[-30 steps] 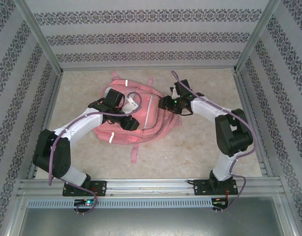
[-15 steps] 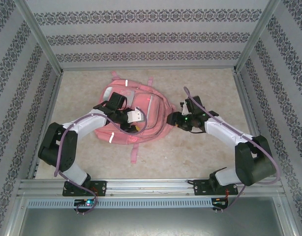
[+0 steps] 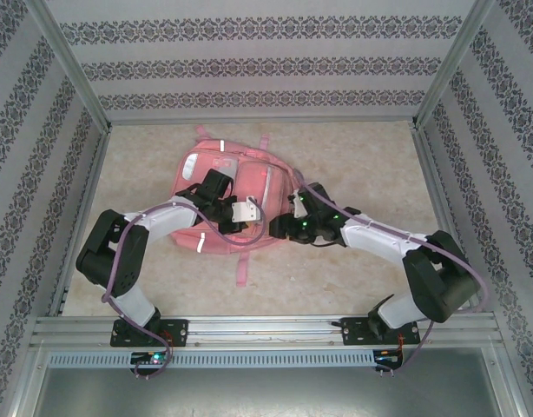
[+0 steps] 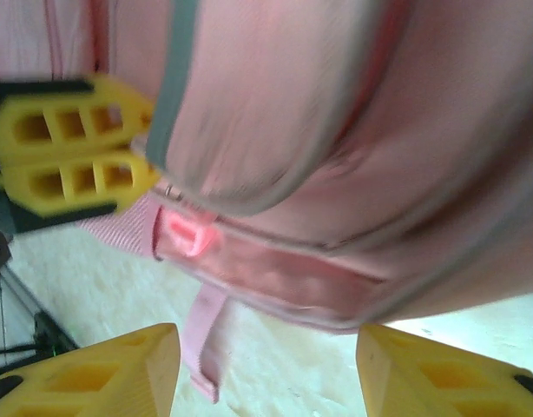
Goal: Pack the student bag
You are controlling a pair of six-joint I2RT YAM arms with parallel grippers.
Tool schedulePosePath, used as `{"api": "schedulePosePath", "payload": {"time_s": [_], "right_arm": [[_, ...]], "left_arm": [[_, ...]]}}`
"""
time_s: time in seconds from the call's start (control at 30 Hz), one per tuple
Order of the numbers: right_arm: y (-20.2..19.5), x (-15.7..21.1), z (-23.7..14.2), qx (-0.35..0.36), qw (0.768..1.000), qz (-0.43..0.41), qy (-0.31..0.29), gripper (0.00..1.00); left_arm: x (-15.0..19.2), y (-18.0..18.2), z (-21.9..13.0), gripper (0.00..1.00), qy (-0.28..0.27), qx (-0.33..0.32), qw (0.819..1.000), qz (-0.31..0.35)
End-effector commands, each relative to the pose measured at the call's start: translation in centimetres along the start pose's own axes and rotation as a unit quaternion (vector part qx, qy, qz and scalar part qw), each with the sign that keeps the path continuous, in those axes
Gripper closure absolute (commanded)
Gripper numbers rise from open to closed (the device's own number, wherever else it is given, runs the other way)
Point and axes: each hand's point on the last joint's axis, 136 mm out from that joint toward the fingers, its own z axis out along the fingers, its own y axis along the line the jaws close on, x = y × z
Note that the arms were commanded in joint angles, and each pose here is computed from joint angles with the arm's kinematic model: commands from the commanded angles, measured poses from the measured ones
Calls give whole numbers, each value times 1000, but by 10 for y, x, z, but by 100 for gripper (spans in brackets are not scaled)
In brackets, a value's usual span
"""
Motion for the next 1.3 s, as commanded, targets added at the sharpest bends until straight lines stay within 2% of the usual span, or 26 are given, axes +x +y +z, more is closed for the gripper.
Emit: {"api": "schedulePosePath", "payload": {"time_s": [0.0,0.07,0.13,0.23,0.4,0.57,0.6,0.73,0.8,0.9,1.0,1.13,1.2,1.27], "right_arm": [[20,-1,9,-19,997,-73,-20,47],[29,-1,11,-9,993,-114,-38,48],[33,-5,10,30,984,-158,-76,49],[34,-9,10,61,975,-184,-111,57],[29,-12,26,85,973,-176,-125,62],[21,-28,20,127,966,-133,-180,64],[21,-29,22,131,966,-133,-179,67],[16,-28,26,146,967,-120,-171,92],[13,-27,23,148,967,-115,-174,100],[7,-26,9,155,965,-130,-169,100],[-15,-27,-7,178,961,-161,-137,100],[-40,-29,-15,164,961,-204,-89,100],[-42,-30,-17,170,952,-244,-77,100],[-53,-38,-24,208,938,-265,-79,100]], "left_arm": [[-17,-20,-4,100,-31,61,997,-43],[-23,-24,-7,100,-39,77,995,-59],[-27,-28,-9,100,-48,94,992,-74],[-34,-25,-10,100,-61,99,988,-102],[-49,-22,-14,100,-94,110,980,-136],[-54,-21,-16,100,-113,111,977,-142],[-53,-21,-15,100,-111,111,977,-145],[-50,-22,-15,100,-105,109,979,-138],[-47,-20,-17,100,-98,103,981,-132],[-38,-21,-20,100,-83,94,987,-103],[-27,-29,-26,100,-82,95,991,-48],[-19,-28,-35,100,-78,103,991,-25],[-15,-27,-39,100,-68,107,992,-17],[-12,-25,-42,100,-64,109,992,-5]]}}
